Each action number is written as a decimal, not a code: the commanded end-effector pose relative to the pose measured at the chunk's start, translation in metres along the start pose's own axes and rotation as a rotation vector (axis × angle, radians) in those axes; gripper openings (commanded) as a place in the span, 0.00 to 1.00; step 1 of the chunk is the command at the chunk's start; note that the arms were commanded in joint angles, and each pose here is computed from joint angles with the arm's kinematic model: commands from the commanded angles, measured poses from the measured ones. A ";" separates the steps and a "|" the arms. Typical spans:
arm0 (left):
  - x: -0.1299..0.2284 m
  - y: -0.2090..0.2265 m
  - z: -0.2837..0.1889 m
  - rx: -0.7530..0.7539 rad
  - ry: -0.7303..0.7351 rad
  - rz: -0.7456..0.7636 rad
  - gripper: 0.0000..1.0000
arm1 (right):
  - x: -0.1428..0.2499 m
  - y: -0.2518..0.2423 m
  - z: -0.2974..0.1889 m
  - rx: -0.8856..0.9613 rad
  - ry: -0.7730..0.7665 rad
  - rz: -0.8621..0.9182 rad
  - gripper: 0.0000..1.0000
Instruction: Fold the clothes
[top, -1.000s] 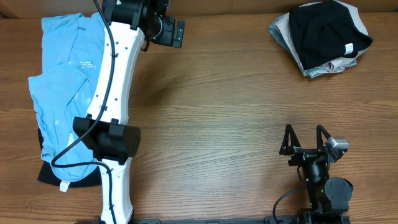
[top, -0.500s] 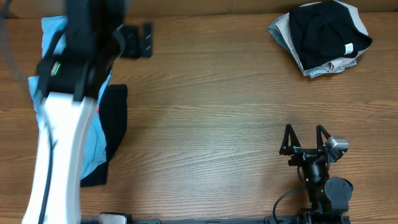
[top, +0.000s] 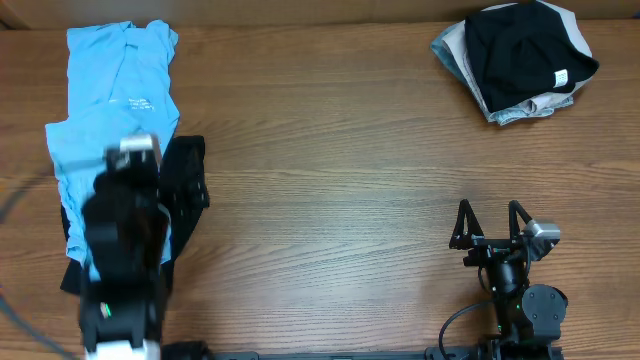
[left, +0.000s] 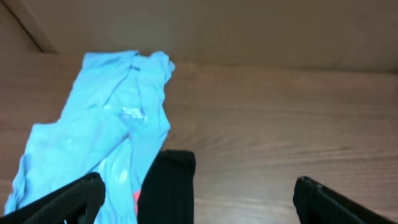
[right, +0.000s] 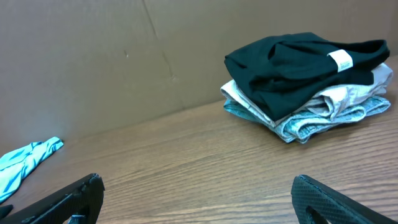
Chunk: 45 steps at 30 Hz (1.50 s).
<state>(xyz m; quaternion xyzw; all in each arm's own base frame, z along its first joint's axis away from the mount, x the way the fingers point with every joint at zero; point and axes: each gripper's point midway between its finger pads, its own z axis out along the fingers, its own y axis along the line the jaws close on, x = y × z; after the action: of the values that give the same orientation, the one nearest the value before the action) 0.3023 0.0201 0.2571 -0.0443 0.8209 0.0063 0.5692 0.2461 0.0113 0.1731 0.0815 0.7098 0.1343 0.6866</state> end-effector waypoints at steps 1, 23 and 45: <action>0.025 0.004 -0.011 -0.011 -0.093 0.017 1.00 | 0.002 0.000 0.000 0.001 -0.005 -0.001 1.00; 0.116 0.005 -0.017 0.010 -0.276 0.012 1.00 | 0.002 0.000 0.000 0.001 -0.005 -0.001 1.00; 0.115 0.006 -0.018 0.007 -0.282 0.019 1.00 | 0.002 0.000 0.000 0.001 -0.005 -0.001 1.00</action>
<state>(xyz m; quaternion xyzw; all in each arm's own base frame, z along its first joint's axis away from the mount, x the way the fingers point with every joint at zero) 0.2459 0.0157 0.1553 -0.0384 0.7352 0.0065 0.6767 0.2461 0.0113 0.1731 0.0817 0.7098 0.1344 0.6866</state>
